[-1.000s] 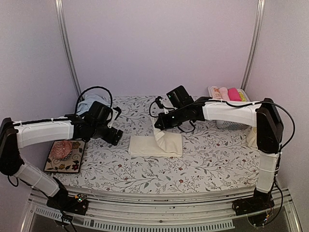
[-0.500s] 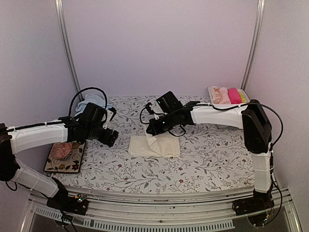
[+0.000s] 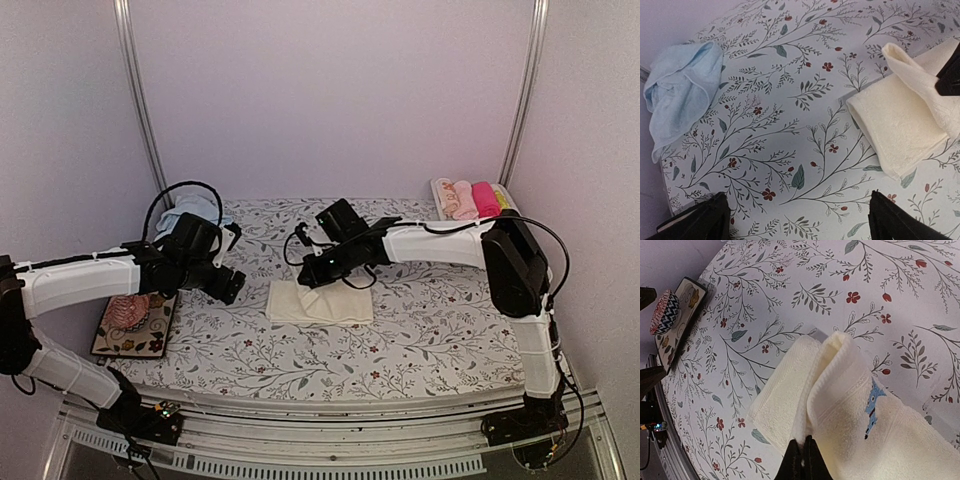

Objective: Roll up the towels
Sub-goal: Fold the towel at the center of the board.

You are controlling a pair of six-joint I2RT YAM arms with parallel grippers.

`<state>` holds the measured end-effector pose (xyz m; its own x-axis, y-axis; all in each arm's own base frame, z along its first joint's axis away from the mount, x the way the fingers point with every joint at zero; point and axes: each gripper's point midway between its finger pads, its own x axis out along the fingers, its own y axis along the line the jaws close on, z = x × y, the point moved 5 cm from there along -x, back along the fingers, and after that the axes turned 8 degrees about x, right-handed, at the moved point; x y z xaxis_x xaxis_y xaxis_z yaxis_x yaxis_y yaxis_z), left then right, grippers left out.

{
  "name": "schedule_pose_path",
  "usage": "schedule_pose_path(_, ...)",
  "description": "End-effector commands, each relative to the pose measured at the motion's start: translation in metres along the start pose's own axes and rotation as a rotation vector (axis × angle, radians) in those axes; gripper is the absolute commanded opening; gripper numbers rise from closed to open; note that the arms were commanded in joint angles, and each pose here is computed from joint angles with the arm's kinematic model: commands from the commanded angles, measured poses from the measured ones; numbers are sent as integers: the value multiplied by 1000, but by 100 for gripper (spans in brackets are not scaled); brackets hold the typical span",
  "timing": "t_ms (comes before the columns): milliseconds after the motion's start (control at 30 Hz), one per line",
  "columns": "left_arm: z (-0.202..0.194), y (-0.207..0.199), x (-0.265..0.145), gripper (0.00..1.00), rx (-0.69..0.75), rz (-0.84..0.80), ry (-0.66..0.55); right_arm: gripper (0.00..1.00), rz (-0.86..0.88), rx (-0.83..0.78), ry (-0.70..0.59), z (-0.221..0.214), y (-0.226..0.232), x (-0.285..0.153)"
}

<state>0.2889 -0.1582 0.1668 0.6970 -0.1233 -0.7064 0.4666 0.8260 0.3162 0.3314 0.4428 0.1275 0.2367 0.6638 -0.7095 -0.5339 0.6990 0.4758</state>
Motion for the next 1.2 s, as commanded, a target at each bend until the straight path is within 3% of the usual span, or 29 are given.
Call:
schedule_pose_path(0, -6, 3, 0, 97, 2, 3, 9, 3, 53, -30, -30, 10, 13, 9)
schedule_pose_path(533, -7, 2, 5, 97, 23, 3, 19, 6, 123, -87, 6, 1, 38, 29)
schedule_pose_path(633, -7, 1, 7, 97, 26, 0, 21, 14, 122, -97, 13, 0, 39, 29)
schedule_pose_path(800, -1, 0, 10, 97, 21, -12, 16, 45, 126, -120, -4, 6, 45, 16)
schedule_pose_path(933, 11, -4, 14, 97, 18, -36, 6, 50, 116, -136, -64, 26, 40, -16)
schedule_pose_path(1167, 52, -31, 29, 96, 37, -155, -55, 50, -23, -43, -153, 43, -36, -87)
